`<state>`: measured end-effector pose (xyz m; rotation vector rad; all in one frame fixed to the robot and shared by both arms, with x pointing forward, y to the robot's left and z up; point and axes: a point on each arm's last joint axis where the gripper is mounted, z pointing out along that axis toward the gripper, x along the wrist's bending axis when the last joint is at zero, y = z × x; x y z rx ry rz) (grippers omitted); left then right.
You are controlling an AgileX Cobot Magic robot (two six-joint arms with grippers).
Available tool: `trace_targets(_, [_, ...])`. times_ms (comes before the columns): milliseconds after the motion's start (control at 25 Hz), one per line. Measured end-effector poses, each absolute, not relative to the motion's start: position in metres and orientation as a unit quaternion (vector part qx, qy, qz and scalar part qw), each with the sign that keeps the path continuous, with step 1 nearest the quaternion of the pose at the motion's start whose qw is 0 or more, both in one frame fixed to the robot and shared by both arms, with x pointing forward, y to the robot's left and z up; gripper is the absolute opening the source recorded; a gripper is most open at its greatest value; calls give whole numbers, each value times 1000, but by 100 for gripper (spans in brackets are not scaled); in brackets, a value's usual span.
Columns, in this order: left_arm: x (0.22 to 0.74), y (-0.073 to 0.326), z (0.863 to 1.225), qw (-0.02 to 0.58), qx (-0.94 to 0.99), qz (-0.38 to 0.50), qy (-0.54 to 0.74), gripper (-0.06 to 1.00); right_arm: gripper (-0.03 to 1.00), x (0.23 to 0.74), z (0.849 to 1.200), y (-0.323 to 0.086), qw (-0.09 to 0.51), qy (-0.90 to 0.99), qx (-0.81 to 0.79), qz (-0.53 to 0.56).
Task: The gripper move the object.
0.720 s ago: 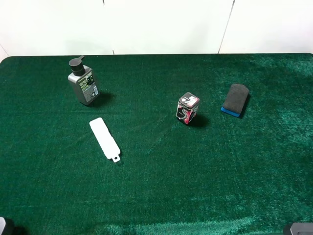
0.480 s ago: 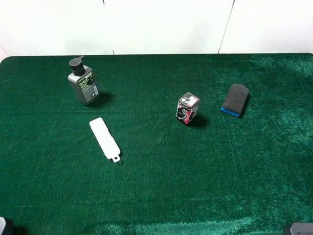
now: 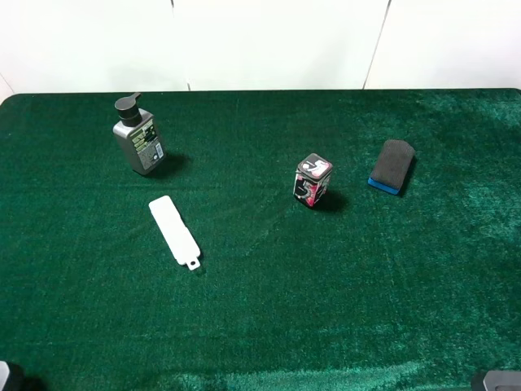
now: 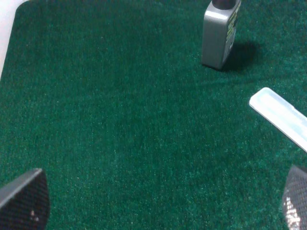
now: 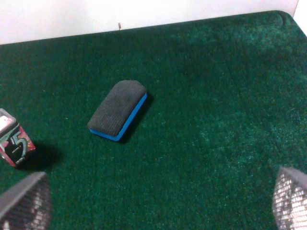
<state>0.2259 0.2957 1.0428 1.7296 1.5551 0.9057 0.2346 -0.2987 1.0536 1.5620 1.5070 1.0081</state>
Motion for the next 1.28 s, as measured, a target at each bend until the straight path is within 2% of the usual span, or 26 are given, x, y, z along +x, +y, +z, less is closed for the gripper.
trace_targets(240, [224, 296, 1052, 324, 651, 348, 592, 97, 69, 235, 1054, -299, 366, 586, 608, 392])
trace_targets(480, [245, 297, 1076, 279, 676, 301, 612, 95, 69, 235, 1054, -299, 366, 586, 608, 392])
trace_targets(920, [325, 302, 1114, 200, 721, 217, 627, 95, 69, 235, 1054, -299, 366, 586, 608, 392])
trace_targets(1280, [406, 305, 1113, 141, 756, 144, 623, 96, 69, 235, 1054, -299, 366, 586, 608, 392])
